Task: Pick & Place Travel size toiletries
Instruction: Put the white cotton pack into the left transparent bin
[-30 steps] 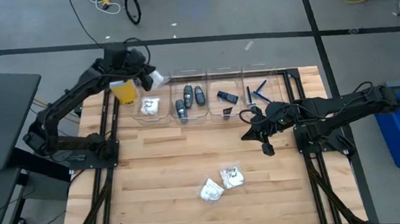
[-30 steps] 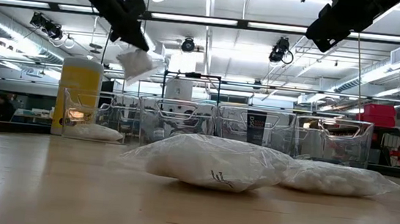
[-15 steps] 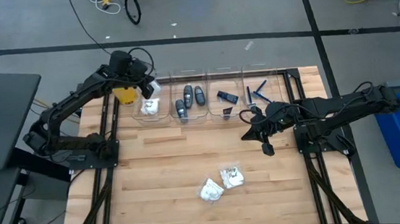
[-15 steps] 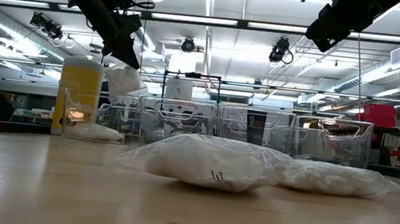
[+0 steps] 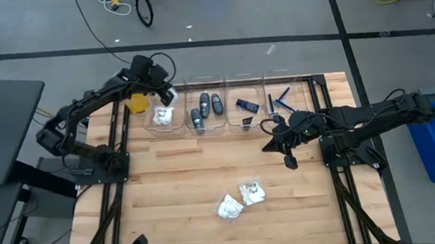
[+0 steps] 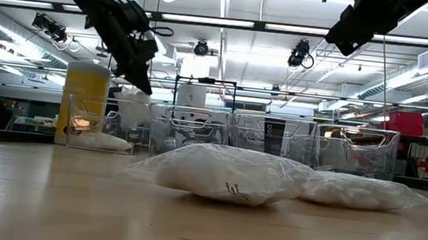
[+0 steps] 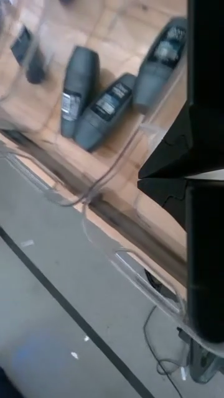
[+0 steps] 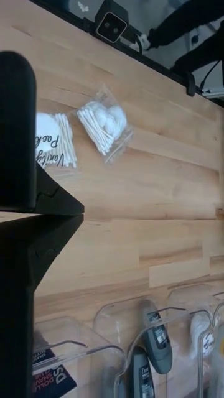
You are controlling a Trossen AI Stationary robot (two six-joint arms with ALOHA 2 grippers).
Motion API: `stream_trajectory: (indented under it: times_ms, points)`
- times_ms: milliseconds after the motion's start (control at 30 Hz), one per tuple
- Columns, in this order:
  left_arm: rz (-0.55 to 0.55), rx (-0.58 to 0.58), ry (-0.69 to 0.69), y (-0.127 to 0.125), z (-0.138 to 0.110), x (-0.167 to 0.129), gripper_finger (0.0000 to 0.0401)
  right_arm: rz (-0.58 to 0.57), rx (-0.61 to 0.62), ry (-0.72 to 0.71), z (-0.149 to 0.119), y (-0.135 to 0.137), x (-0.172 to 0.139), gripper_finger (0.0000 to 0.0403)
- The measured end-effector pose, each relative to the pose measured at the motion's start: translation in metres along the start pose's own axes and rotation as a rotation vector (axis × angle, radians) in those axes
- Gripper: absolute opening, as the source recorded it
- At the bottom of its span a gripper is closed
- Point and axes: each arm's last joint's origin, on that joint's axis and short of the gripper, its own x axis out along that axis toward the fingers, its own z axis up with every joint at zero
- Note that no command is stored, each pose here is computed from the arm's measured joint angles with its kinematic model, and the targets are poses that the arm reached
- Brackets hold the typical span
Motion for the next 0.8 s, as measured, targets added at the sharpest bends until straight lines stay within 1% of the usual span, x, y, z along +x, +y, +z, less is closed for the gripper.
stream_trajectory:
  times_ms: [233, 433, 533, 633, 800]
  points:
    - [-0.009, 0.023, 0.064, 0.002, -0.007, 0.020, 0.0004, -0.001, 0.001, 0.000, 0.000, 0.000, 0.000, 0.0008]
    - [-0.011, 0.035, 0.069, 0.002, -0.008, 0.022, 0.0007, -0.001, 0.001, 0.000, 0.000, 0.000, 0.000, 0.0008]
    - [-0.031, 0.031, 0.070, 0.001, -0.008, 0.022, 0.0010, -0.001, 0.001, 0.000, 0.000, 0.000, 0.000, 0.0008]
    - [-0.037, 0.017, 0.074, 0.001, -0.009, 0.022, 0.0032, -0.001, 0.001, 0.000, 0.000, 0.000, 0.000, 0.0007]
    - [-0.043, -0.008, 0.092, 0.000, -0.010, 0.022, 0.0102, -0.001, 0.001, 0.000, 0.000, 0.000, 0.000, 0.0008]
